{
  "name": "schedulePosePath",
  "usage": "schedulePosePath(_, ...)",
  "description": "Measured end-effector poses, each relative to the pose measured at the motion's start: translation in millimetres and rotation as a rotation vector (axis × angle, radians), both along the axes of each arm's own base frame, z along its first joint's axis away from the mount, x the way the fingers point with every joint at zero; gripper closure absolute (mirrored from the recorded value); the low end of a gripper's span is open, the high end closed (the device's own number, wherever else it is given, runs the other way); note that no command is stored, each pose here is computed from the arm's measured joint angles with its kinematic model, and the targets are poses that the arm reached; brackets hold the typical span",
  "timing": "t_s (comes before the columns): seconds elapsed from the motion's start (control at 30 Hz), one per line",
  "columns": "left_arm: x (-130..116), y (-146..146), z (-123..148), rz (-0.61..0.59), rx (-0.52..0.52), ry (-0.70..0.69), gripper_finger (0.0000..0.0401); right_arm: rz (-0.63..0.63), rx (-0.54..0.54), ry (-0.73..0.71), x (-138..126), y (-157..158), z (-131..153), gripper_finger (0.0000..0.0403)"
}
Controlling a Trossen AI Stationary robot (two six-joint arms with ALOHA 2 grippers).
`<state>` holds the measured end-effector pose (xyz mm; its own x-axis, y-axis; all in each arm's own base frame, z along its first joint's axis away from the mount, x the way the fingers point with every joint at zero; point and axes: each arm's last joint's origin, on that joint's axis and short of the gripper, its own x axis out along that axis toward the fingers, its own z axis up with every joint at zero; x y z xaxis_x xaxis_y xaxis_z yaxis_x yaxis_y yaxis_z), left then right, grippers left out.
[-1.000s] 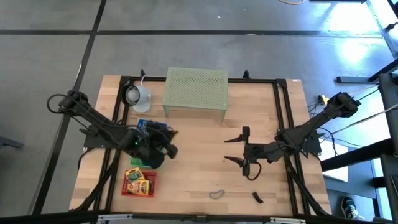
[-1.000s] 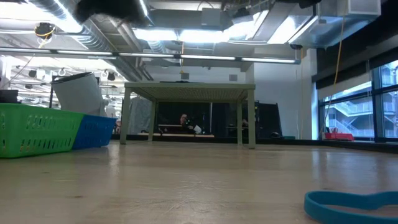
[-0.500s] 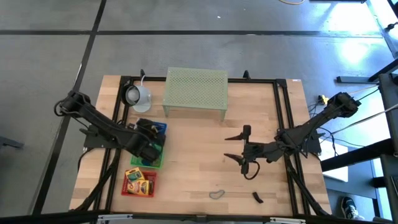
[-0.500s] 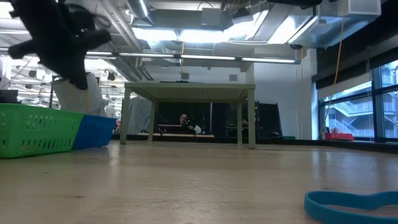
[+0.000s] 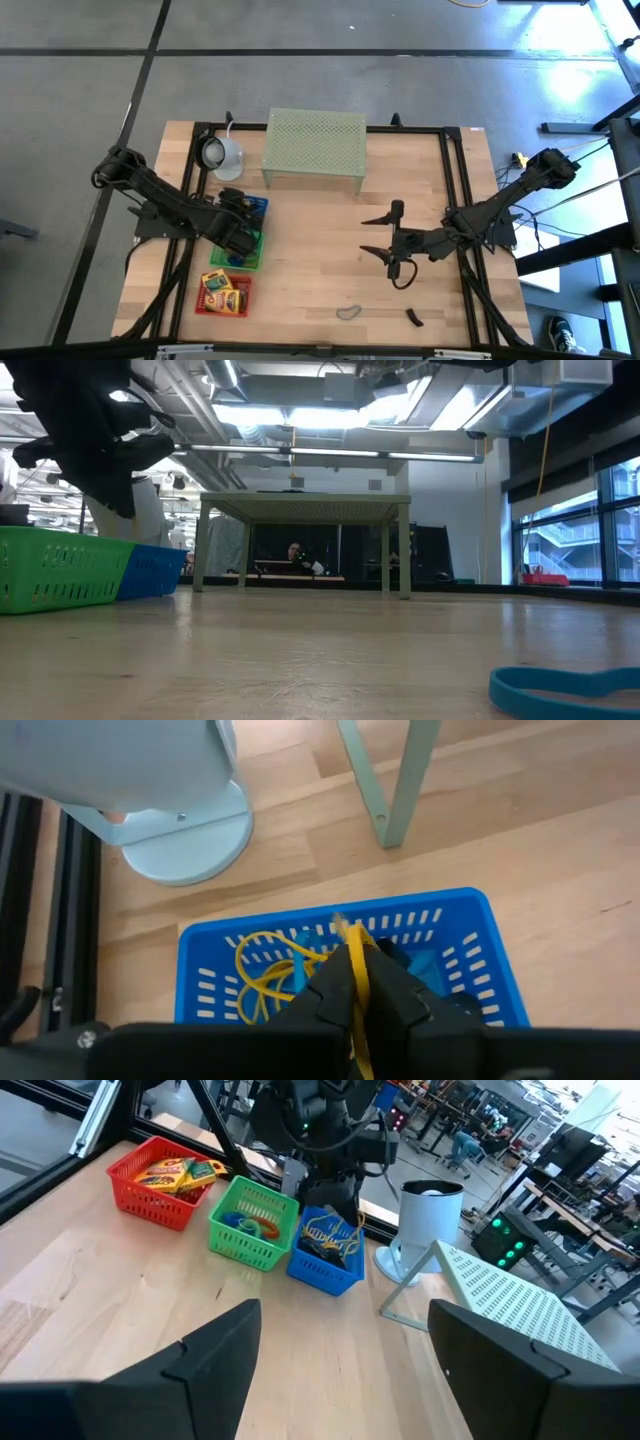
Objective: Pick & Place Office Desk Supplies
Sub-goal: Put the yellow rubber band into the blue bin, then put the black rubber band into the blue bin
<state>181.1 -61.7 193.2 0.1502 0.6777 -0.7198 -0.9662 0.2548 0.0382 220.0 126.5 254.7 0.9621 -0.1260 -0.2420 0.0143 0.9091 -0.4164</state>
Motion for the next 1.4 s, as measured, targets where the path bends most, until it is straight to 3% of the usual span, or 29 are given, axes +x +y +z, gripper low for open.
schedulePosePath(0.47, 2.1, 8.4, -0.7, -0.002, -0.024, 0.073, 0.0284, 0.006, 0.01, 0.0, 0.0, 0.2, -0.1, 0.0114)
schedulePosePath(0.67, 5.5, 7.0, 5.1, -0.067, -0.015, 0.103, 0.0263, -0.001, 0.035, -0.002, 0.0, 0.2, -0.1, 0.0114)
schedulePosePath(0.77, 10.2, 3.7, 12.3, -0.122, -0.016, 0.111, 0.0263, -0.005, 0.134, 0.043, -2.1, 0.7, -5.7, 0.0114)
schedulePosePath(0.87, 16.0, -0.9, 16.1, -0.177, -0.011, 0.081, 0.0266, 0.058, 0.274, 0.199, -9.3, 4.3, -18.9, 0.0114)
schedulePosePath(0.97, 23.4, -7.3, 17.4, -0.245, 0.02, 0.016, 0.0267, 0.097, 0.485, 0.413, -20.0, 8.6, -32.1, 0.0114)
schedulePosePath(1.17, 38.8, -20.7, 21.3, -0.381, 0.071, -0.103, 0.0265, 0.05, 0.891, 0.811, -39.4, 20.9, -47.3, 0.0114)
schedulePosePath(1.4, 50.9, -31.4, 27.9, -0.466, 0.116, -0.21, 0.0268, -0.002, 0.921, 0.923, -53.6, 48.4, -64.8, 0.0115)
